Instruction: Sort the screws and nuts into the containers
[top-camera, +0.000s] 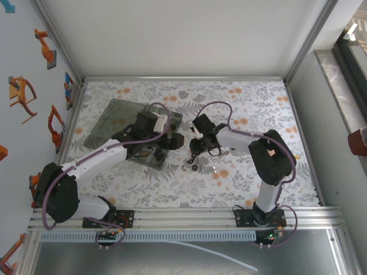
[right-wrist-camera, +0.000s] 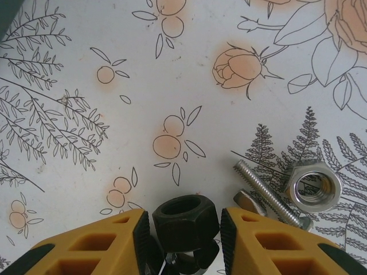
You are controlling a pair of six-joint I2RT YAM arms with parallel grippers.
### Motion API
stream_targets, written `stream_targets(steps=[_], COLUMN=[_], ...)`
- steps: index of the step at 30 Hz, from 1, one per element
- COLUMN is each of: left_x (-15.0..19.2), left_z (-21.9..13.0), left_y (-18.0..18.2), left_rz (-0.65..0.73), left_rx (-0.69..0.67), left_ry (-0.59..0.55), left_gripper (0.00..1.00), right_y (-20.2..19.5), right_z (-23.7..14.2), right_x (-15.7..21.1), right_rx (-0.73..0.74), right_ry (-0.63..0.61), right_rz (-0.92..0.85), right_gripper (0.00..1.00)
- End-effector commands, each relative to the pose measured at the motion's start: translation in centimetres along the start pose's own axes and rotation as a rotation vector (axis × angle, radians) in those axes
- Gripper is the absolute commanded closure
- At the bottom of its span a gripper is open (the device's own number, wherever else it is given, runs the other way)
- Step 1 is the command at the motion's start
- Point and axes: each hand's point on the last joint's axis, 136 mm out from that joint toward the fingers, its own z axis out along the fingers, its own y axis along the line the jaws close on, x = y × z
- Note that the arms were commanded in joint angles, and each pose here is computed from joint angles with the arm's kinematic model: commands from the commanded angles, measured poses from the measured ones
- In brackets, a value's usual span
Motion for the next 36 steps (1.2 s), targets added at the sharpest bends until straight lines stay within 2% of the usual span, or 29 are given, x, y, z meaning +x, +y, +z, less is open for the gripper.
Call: stream_targets(steps=[1, 10, 20, 25, 27, 36], left_x=[-0.2, -0.2, -0.7, -1.1, -1.2, -1.0], left_z=[-0.5, -0.8, -1.3, -2.1, -2.6, -4.3], left_y=[-0.3, -0.3, 0.2, 3.3, 4.2, 5.1], left_rz=[0.015, 0.014, 0.011, -0.067, -0.105, -0.135], left_rx=[0.006, 0.001, -0.034, -0.172, -0.187, -0.211], left_ry=[-0.022, -0.028, -0.05, -0.076, -0.088, -0.115], left_gripper=[0.03, 0.03, 0.03, 0.03, 0.03, 0.03], right_y=[-0.1, 0.2, 1.9, 3.8, 4.6, 7.7], right_z=[-0.2, -0.3, -2.0, -3.0, -3.4, -2.4], right_x=[-1.1, -1.6, -4.7, -7.7, -9.0, -12.2], right_rx=[0.015, 0.007, -0.041, -0.111, -0.138, -0.25], right_ry=[-0.019, -0.024, -0.089, -0.147, -0.168, -0.175], right_rz=[-0.011, -0.023, -0.067, -0.088, -0.094, -0.105], right_gripper=[0.65, 0.77, 0.78, 0.78, 0.78, 0.78])
